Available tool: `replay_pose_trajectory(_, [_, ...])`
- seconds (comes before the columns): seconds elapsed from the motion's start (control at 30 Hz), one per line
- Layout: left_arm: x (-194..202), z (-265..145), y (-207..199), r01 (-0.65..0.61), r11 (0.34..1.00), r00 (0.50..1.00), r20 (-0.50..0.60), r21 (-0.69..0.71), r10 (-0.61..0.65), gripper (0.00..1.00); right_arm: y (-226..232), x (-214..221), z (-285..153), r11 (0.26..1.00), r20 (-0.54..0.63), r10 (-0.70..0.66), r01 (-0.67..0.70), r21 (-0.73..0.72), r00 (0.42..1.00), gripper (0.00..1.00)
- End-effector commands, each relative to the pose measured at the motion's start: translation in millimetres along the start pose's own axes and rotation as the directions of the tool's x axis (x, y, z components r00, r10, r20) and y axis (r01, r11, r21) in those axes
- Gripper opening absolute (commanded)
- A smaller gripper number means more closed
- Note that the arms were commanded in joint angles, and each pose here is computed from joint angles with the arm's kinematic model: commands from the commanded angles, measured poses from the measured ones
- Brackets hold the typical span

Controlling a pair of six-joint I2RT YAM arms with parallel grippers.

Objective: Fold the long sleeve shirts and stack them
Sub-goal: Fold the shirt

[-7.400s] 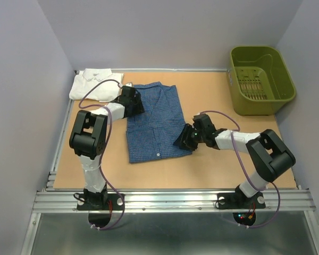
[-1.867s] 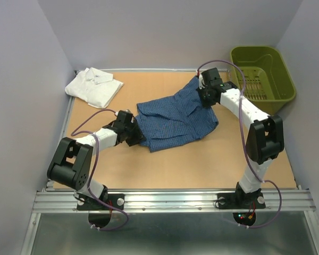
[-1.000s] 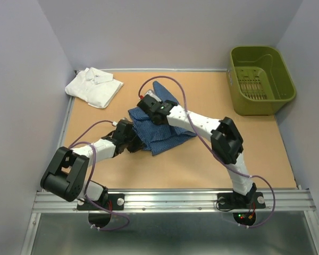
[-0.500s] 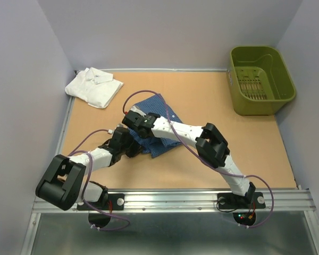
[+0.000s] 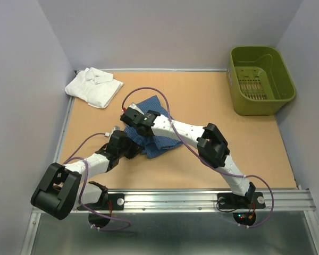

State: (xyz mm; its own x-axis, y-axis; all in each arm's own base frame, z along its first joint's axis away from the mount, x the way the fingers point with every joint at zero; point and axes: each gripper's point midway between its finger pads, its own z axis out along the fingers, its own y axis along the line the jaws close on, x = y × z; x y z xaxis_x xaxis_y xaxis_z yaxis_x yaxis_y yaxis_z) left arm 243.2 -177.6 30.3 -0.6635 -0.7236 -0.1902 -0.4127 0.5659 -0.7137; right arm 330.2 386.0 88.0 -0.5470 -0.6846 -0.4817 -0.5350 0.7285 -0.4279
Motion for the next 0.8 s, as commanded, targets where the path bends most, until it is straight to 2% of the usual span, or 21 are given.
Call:
replay_pose_trajectory(0.0, [-3.4,-0.4,-7.0,0.000,0.999,1.000,0.023,0.038,-0.001,0.15,-5.9,-40.9,-31.0,0.992,0.113,0.121,-0.118,-0.033,0.986,0.23])
replay_pose_trajectory(0.2, [-0.7,-0.8,-6.7,-0.001,0.999,1.000,0.013,0.039,0.000,0.12,-16.2,-50.9,-32.8,0.986,0.147,0.163,-0.168,0.020,0.976,0.23])
replay_pose_trajectory(0.33, [0.0,-0.6,-5.2,-0.002,0.999,1.000,0.012,0.035,0.001,0.12,-10.9,-52.3,-32.0,0.986,0.144,0.168,-0.169,-0.004,0.975,0.24])
replay_pose_trajectory(0.4, [0.5,-0.4,-4.6,-0.001,0.999,1.000,0.010,0.033,0.001,0.12,-0.7,-48.3,-28.4,0.985,0.123,0.170,-0.166,-0.045,0.978,0.27])
replay_pose_trajectory(0.5, [-0.3,-2.4,-5.8,0.000,0.999,1.000,0.014,0.034,0.000,0.14,12.1,-39.7,-25.7,0.980,0.088,0.184,-0.175,-0.099,0.979,0.38])
replay_pose_trajectory(0.53, [-1.6,-3.4,-6.9,0.006,0.999,1.000,0.020,0.035,-0.007,0.15,14.2,-39.7,-26.9,0.977,0.085,0.189,-0.179,-0.113,0.978,0.44])
replay_pose_trajectory(0.63, [-6.8,-7.9,-3.1,0.016,1.000,0.998,0.054,0.017,-0.017,0.21,17.1,-49.9,-36.2,0.967,0.101,0.217,-0.200,-0.157,0.971,0.51])
replay_pose_trajectory(0.77, [-15.5,-19.2,-4.7,0.053,0.998,0.993,0.104,0.023,-0.055,0.28,12.5,-74.7,-60.1,0.946,0.155,0.276,-0.240,-0.218,0.948,0.52])
